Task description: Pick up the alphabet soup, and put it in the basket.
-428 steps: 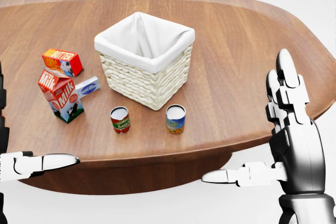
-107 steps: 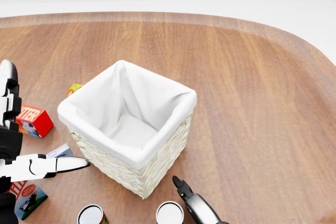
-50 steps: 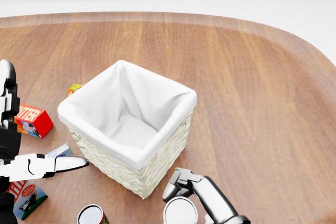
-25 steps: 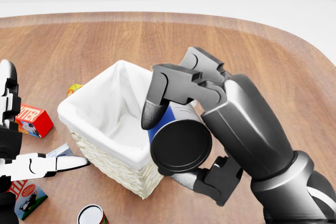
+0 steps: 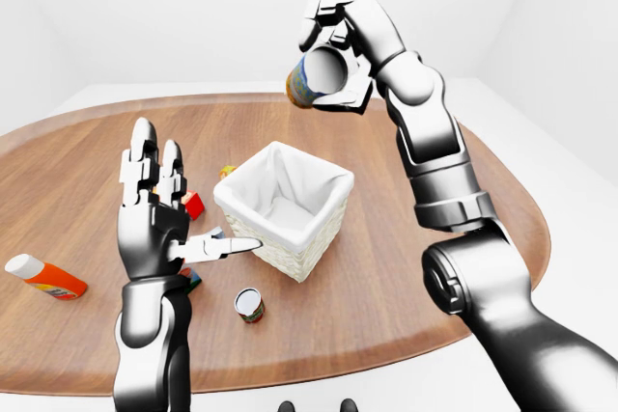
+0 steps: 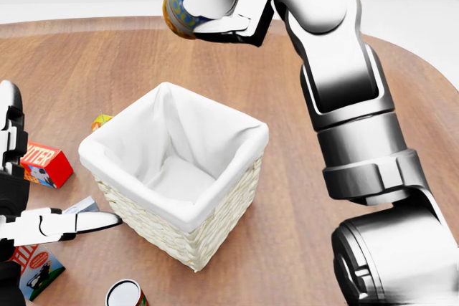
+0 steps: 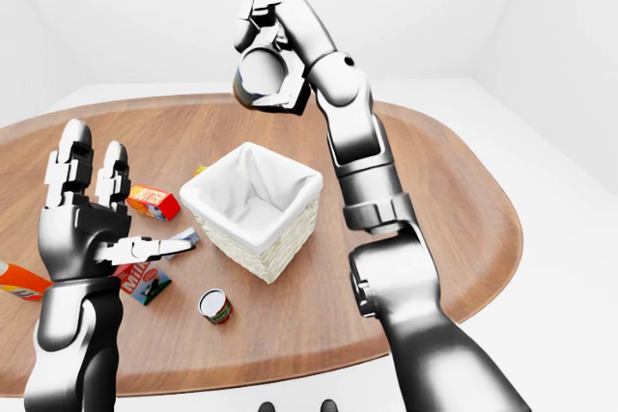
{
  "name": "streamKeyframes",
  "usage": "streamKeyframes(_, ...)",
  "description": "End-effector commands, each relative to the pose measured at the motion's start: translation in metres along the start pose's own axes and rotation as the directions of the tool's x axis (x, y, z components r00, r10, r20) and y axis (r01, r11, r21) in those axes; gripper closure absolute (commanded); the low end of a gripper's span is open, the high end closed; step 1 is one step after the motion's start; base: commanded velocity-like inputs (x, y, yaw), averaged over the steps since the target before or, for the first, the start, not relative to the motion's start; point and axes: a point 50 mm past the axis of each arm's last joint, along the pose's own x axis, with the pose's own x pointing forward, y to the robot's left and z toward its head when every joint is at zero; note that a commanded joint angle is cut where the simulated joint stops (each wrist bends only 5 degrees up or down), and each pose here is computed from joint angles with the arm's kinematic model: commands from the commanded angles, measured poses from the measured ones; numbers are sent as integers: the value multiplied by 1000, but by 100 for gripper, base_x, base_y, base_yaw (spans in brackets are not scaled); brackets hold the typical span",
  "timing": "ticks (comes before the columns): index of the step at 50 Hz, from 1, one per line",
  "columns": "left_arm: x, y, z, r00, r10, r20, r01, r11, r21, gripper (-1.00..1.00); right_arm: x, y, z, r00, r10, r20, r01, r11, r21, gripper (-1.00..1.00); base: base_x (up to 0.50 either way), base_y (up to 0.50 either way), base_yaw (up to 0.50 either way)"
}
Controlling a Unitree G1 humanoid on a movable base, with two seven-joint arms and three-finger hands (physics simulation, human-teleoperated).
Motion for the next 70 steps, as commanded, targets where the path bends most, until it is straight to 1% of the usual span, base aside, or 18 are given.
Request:
streamKeyframes(1,1,1,0,1000,2,1,-2,1000,-4,-100,9,32,-81,884,112,-454,-13,976,216,100,0,0,0)
streamKeyframes(3,1,1,-2,1000,1,-6,-1,1000,-3,-100,9,34,-81,882,118,-457,-17,976,219,100,0,0,0)
streamKeyframes(6,0,0,0,1000,0,-2,0,1000,-2,-100,5,47,-87,867,158,-472,-56,973,222,100,0,0,0)
streamKeyframes(8,0,1,0,1000,0,1,0,1000,-3,-100,5,49,-87,866,162,-473,-60,973,223,100,0,0,0)
streamKeyframes(9,1,1,-1,1000,4,0,-4,1000,-5,-100,4,56,-88,860,195,-471,-92,968,232,100,0,0,0)
streamKeyframes(13,0,0,-2,1000,-1,-9,1,1000,-3,-100,1,65,-92,849,233,-475,-131,962,239,100,0,0,0)
streamKeyframes(16,1,0,0,1000,2,2,-2,1000,-5,-100,-2,75,-95,834,272,-480,-168,954,249,100,0,0,0)
streamKeyframes(18,1,0,-3,1000,2,-9,-2,1000,-3,-100,-5,82,-98,823,306,-479,-199,945,260,100,0,0,0)
streamKeyframes(23,1,0,-1,1000,1,-2,-1,1000,-2,-100,-7,89,-100,812,326,-485,-221,940,261,100,0,0,0)
streamKeyframes(28,1,0,-2,1000,3,-7,-3,1000,-2,-100,-7,92,-99,812,328,-483,-223,939,263,100,0,0,0)
streamKeyframes(34,1,1,-3,1000,5,-9,-5,1000,-3,-100,-9,102,-100,801,349,-486,-250,933,258,100,0,0,0)
streamKeyframes(36,1,0,-3,1000,4,-13,-4,1000,-2,-100,-10,106,-101,794,355,-493,-264,933,246,100,0,0,0)
streamKeyframes(39,1,0,-3,1000,3,-13,-3,1000,-2,-100,-10,107,-102,787,341,-514,-284,940,189,100,0,0,0)
streamKeyframes(49,1,1,-5,1000,5,-20,-5,1000,-2,-100,-15,122,-104,763,374,-527,-341,926,163,100,0,0,0)
streamKeyframes(56,0,1,-4,1000,4,-15,-4,1000,-1,-100,-17,121,-107,758,359,-545,-350,929,124,100,0,0,0)
streamKeyframes(58,1,1,-4,1000,5,-16,-5,1000,-2,-100,-17,118,-109,757,342,-557,-355,931,89,100,0,0,0)
streamKeyframes(59,1,1,-5,1000,4,-20,-5,1000,-1,-100,-17,118,-109,757,344,-555,-352,931,98,100,0,0,0)
streamKeyframes(70,1,1,-5,1000,5,-19,-5,1000,-2,-100,-18,116,-111,754,327,-570,-365,930,52,100,0,0,0)
